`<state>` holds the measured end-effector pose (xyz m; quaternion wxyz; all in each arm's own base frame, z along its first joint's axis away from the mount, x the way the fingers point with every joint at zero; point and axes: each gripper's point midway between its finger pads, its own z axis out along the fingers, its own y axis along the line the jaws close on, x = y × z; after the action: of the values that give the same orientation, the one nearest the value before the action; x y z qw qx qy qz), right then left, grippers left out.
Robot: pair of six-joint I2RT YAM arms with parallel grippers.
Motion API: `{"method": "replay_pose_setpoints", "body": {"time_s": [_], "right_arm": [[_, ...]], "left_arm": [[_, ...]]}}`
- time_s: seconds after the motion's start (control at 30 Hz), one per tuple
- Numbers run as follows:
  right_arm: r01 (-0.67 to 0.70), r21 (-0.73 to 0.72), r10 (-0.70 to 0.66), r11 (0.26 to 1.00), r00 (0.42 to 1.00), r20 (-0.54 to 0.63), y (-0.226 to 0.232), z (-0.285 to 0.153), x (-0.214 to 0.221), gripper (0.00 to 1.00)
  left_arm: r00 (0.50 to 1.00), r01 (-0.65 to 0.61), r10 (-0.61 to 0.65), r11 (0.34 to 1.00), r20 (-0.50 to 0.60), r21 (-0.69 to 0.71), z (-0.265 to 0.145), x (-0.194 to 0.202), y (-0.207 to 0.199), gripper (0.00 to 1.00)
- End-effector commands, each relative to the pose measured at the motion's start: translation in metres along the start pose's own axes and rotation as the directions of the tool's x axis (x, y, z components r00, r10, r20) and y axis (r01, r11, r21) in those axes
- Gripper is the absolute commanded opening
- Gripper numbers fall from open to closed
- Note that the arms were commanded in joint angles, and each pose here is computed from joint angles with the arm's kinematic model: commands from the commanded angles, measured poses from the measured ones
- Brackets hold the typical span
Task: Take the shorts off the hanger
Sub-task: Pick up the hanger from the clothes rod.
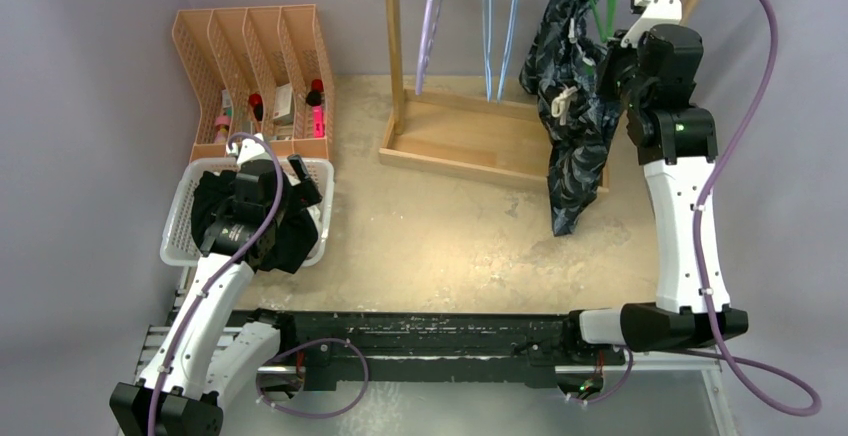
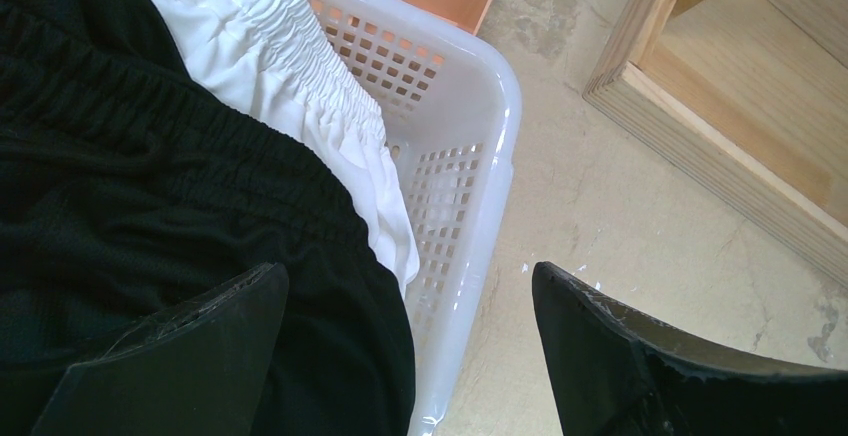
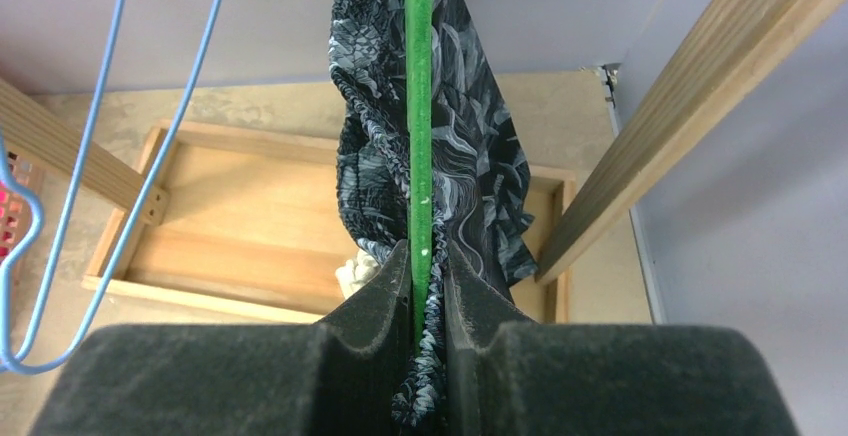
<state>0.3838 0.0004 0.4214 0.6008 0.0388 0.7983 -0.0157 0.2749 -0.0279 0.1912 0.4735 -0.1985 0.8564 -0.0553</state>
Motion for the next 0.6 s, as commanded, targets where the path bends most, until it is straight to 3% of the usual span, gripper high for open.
{"method": "replay_pose_setpoints", "body": {"time_s": [0.0, 0.27, 0.57], "right_arm": [[-0.048, -0.056, 0.058, 0.997, 0.979, 0.196, 0.008, -0.026, -0.056, 0.00], [-0.061, -0.030, 0.066, 0.998, 0.981, 0.181, 0.005, -0.021, -0.064, 0.00], [-0.093, -0.101, 0.107, 0.991, 0.984, 0.139, 0.016, -0.033, -0.046, 0.00]], "left_arm": [[0.999, -0.016, 0.016, 1.000, 0.040, 0.001, 0.000, -0.010, -0.001, 0.92], [0.999, -0.014, 0.014, 1.000, 0.041, -0.005, 0.000, -0.010, 0.000, 0.92], [0.999, -0.014, 0.014, 1.000, 0.042, -0.013, 0.000, -0.010, 0.001, 0.92]]}}
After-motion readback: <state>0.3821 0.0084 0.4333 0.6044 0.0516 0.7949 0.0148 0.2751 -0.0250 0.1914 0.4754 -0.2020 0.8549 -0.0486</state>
